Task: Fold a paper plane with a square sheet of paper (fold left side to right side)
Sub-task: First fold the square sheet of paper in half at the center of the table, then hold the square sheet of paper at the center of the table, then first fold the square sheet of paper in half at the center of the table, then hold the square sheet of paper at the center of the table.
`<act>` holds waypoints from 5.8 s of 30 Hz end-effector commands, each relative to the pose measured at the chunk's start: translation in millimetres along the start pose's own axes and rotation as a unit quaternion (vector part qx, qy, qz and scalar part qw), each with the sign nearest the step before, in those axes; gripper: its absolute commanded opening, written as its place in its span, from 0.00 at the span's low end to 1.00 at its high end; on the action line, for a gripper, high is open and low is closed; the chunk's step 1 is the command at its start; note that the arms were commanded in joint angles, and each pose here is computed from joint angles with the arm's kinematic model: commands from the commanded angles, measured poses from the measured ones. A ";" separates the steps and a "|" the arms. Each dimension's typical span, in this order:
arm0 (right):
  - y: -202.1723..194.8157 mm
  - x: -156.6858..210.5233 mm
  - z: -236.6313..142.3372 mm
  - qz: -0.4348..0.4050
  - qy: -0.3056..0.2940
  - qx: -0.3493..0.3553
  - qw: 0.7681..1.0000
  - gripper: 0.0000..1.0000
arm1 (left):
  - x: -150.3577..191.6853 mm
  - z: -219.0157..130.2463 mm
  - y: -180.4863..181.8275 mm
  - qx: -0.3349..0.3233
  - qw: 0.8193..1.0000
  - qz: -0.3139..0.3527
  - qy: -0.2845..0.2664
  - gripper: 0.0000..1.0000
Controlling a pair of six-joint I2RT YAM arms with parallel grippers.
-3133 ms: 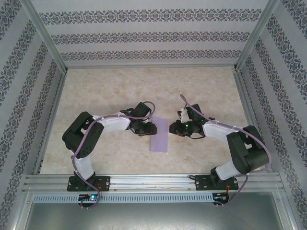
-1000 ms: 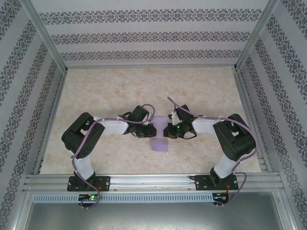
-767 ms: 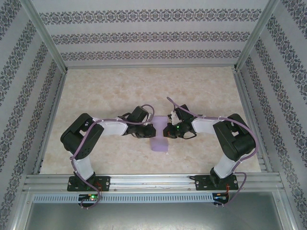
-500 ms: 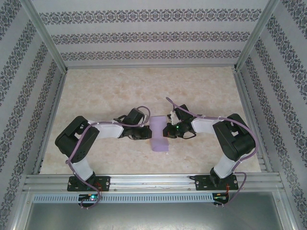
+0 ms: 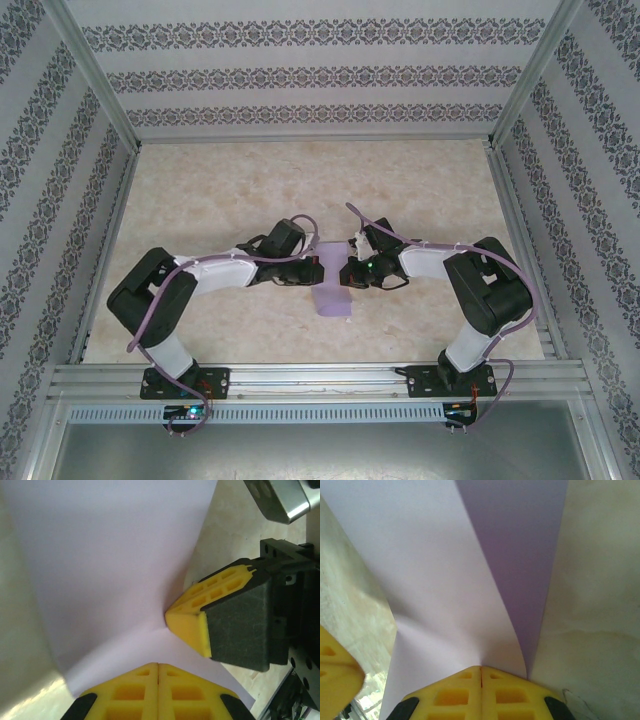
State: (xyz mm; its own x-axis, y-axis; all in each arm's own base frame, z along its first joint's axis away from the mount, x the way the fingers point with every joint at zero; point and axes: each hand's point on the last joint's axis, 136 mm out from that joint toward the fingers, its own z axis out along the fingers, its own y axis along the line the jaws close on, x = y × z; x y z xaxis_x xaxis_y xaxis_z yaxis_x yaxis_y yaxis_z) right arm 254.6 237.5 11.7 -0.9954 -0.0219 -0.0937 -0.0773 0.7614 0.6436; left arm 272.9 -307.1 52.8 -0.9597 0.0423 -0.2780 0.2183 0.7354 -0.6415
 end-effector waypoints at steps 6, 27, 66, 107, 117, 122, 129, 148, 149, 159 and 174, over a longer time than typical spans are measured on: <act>-56.4 29.4 9.7 0.039 0.037 0.111 0.992 0.00 | 11.6 22.5 9.9 -0.004 1.000 -0.010 0.024 0.05; 41.8 -24.3 -18.3 -0.011 -0.038 -0.066 0.997 0.00 | 38.8 32.7 47.7 -0.063 0.996 -0.036 0.059 0.04; -28.6 -19.8 29.7 0.061 -0.026 0.043 0.997 0.00 | 98.9 4.6 41.8 -0.051 0.993 -0.056 0.089 0.04; -25.9 -14.4 34.2 0.043 -0.007 0.052 0.998 0.00 | 120.2 9.9 27.5 -0.022 0.989 -0.070 0.129 0.04; -25.8 -12.5 34.3 0.040 -0.005 0.051 0.998 0.00 | 130.2 -5.4 26.9 -0.034 0.987 -0.082 0.131 0.04; -21.3 -13.1 33.1 0.034 -0.006 0.045 0.998 0.00 | 99.7 -21.7 3.0 -0.014 0.994 -0.060 0.090 0.03; -15.6 -15.5 29.3 0.029 -0.012 0.041 0.999 0.00 | 50.5 -29.2 7.6 -0.011 0.997 -0.065 0.049 0.04; 0.8 -21.7 24.9 0.021 -0.018 0.018 0.999 0.00 | 22.3 24.2 30.0 -0.045 0.994 -0.068 0.067 0.01; 2.7 -23.0 24.3 0.020 -0.020 0.014 0.999 0.00 | 24.0 25.2 32.5 -0.047 0.994 -0.071 0.068 0.01; 50.2 -55.3 -10.3 -0.013 -0.078 -0.032 0.996 0.00 | 38.5 26.6 45.7 -0.058 0.991 -0.094 0.071 0.00; 46.0 30.2 -5.9 0.005 -0.008 -0.039 0.999 0.00 | 31.8 25.4 39.6 -0.059 0.993 -0.084 0.065 0.00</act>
State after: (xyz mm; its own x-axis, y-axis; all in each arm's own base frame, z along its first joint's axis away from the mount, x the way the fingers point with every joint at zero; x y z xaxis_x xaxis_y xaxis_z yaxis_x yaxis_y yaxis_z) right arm 234.5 263.3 53.4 -0.9880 0.0068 -0.1541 -0.1034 0.7125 0.6940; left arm 264.9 -306.4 17.7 -0.9942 -0.0041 -0.1079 0.0671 0.7597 -0.6468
